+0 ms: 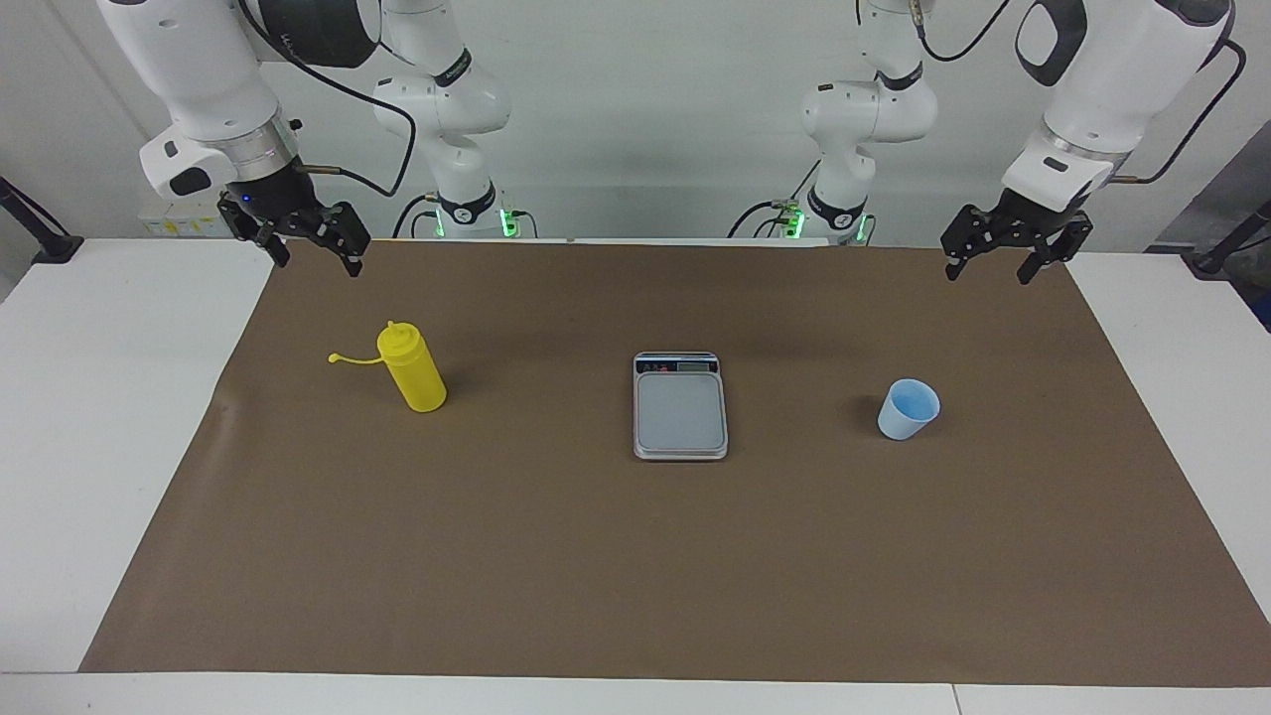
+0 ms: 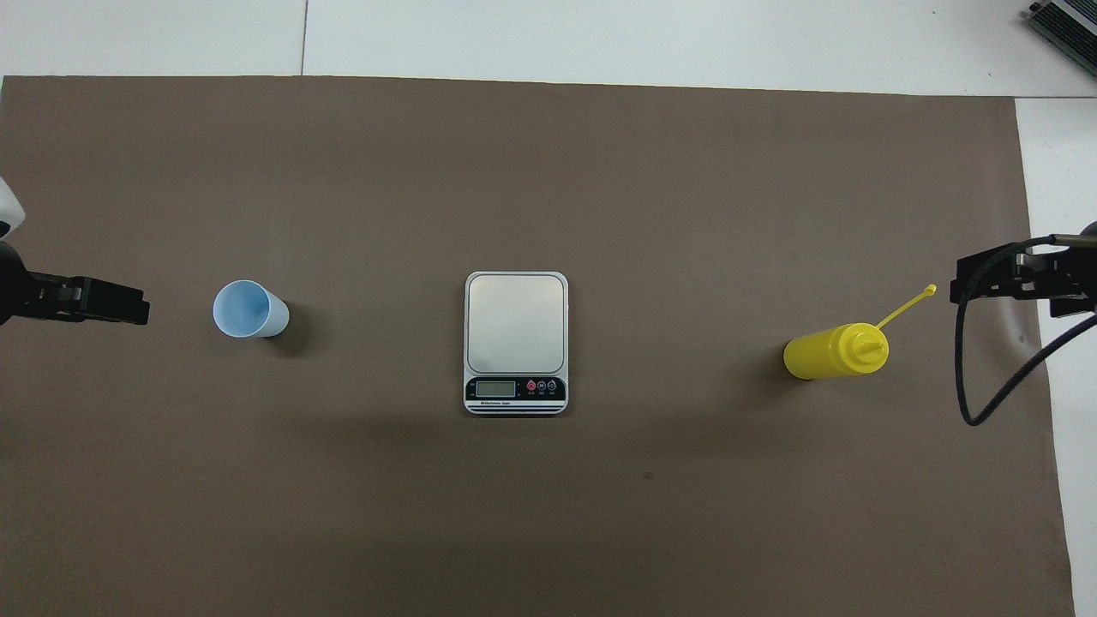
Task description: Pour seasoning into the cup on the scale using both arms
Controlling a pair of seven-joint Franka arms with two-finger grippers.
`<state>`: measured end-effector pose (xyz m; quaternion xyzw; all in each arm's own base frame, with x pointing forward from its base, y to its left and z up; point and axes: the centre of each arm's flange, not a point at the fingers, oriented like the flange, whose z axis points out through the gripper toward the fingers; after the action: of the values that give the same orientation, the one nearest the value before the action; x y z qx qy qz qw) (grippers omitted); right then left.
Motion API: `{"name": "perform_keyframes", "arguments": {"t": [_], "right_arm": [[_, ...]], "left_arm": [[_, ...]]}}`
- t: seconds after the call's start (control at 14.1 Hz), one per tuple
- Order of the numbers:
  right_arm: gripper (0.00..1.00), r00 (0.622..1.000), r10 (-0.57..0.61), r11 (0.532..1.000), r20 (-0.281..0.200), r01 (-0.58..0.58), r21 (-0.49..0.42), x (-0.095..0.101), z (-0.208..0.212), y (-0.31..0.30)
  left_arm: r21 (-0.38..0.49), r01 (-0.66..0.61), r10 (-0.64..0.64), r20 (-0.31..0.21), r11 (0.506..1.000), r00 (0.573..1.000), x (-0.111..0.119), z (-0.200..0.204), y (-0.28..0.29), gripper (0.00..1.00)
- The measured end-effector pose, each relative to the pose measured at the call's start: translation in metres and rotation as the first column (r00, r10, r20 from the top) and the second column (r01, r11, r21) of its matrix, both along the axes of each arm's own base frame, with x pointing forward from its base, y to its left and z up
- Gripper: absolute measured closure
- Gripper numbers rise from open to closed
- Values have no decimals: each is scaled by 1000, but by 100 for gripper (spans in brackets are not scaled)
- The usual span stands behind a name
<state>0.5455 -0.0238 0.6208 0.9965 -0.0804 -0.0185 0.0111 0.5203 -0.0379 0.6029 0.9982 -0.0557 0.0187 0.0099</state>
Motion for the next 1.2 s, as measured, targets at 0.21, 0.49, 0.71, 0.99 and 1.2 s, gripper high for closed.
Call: {"name": "perform_keyframes", "arguments": {"t": [0.21,0.49,0.71,0.99,1.2], "right_arm": [[0,1000,0,1000,0,0,0,0,0,0],[0,1000,0,1000,0,0,0,0,0,0],[0,1000,0,1000,0,0,0,0,0,0],[0,1000,0,1000,0,0,0,0,0,0],[0,1000,0,1000,0,0,0,0,0,0]], "left_arm": [[-1,-6,6,18,1000,1000,3,-16,3,0],[-1,-33,33,4,999,999,12,-54,3,0],[4,-141,141,-34,990,989,20,-95,6,0],[2,-265,265,-25,964,964,28,-153,7,0],[-8,-308,308,5,951,951,21,-197,14,0]]}}
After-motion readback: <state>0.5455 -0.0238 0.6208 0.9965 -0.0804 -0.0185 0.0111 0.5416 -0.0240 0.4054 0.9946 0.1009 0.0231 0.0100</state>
